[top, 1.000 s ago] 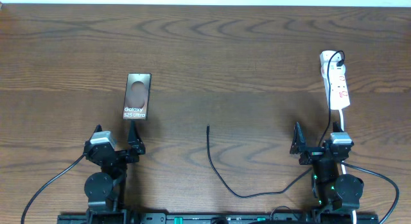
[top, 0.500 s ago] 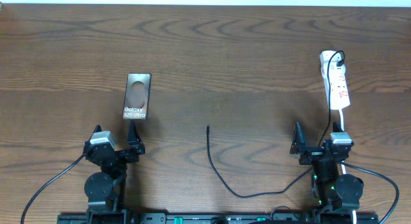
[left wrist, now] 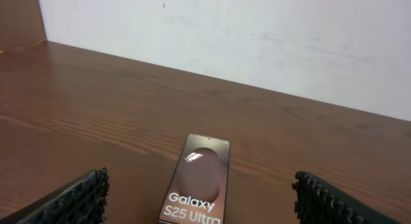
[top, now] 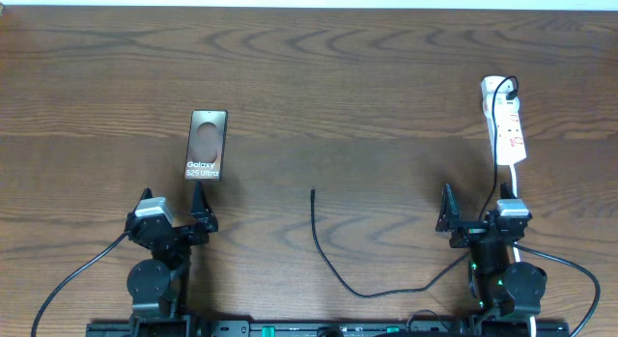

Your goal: Plug charger to phone and switch on socket

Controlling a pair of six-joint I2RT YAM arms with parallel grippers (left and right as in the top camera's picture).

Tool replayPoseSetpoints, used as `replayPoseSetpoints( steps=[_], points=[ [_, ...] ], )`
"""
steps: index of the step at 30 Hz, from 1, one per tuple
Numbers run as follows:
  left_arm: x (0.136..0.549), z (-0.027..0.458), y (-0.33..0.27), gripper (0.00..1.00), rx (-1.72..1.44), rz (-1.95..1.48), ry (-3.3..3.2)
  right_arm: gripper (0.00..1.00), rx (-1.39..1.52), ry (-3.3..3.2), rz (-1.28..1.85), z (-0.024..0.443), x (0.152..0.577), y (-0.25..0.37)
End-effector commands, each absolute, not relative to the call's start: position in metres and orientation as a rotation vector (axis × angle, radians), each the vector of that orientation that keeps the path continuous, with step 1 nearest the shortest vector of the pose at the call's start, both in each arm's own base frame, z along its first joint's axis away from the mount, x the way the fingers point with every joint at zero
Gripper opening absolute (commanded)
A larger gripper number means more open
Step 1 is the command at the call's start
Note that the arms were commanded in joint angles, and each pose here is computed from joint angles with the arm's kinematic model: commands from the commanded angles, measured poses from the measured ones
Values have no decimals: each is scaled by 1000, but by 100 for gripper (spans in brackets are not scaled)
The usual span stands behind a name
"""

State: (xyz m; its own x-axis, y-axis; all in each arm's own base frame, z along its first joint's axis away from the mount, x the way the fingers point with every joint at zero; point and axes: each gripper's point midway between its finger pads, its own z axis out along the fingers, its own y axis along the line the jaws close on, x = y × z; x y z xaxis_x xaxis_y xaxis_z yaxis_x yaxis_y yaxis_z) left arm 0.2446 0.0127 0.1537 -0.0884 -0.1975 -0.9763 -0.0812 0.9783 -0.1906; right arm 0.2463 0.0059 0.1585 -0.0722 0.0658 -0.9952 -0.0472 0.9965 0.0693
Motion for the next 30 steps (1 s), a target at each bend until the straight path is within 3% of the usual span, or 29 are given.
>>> replayPoseSetpoints(
  steps=[1,11,20,24,30],
  points=[
    [242,157,13,90,-201,-90,1671,99,7,1642,80,158,246,6],
    [248,223,13,90,-176,-62,1708,99,7,1642,80,158,246,6],
    [315,286,2,90,-109,-90,2012,99,7,1642,80,158,246,6],
    [346,293,1,90,-61,-73,2219,99,7,1642,80,158,246,6],
    [375,264,-1,90,-40,-93,2505,99,7,1642,80,158,246,6]
  ],
)
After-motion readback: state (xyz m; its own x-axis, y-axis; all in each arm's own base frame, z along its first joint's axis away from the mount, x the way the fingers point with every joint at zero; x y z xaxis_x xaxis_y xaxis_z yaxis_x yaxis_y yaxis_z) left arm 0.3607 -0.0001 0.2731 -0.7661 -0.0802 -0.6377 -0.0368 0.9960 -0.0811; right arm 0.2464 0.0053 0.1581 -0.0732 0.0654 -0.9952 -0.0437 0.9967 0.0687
